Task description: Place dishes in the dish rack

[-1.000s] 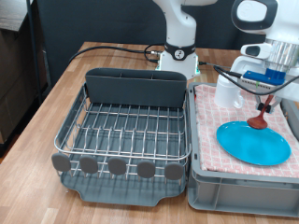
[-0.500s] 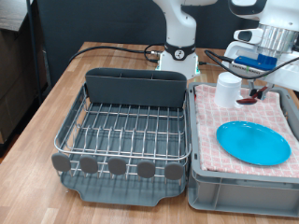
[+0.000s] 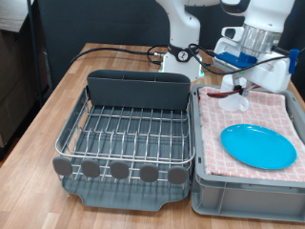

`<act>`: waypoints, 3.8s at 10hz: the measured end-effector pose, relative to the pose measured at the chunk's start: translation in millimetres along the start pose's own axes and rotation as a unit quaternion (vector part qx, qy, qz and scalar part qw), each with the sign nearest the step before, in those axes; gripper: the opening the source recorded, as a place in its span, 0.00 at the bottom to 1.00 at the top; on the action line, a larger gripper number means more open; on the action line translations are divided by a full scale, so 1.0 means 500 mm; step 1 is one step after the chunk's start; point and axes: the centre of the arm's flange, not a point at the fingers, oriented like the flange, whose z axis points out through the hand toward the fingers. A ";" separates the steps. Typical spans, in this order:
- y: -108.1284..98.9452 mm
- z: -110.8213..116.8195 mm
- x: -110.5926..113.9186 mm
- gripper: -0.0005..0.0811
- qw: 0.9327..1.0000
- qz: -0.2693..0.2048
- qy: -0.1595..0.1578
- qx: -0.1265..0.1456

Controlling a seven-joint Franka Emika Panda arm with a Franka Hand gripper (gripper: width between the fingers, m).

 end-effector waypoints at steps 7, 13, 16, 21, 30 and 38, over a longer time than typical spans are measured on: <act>0.056 -0.033 0.097 0.10 0.995 0.099 0.002 0.002; 0.104 -0.048 0.206 0.10 0.980 0.193 0.009 -0.058; 0.127 -0.067 0.278 0.10 0.976 0.210 -0.012 -0.062; 0.127 -0.074 0.304 0.10 0.973 0.222 -0.031 -0.063; 0.133 -0.046 0.392 0.10 0.953 0.251 -0.133 -0.104; 0.153 -0.020 0.421 0.10 0.938 0.260 -0.187 -0.135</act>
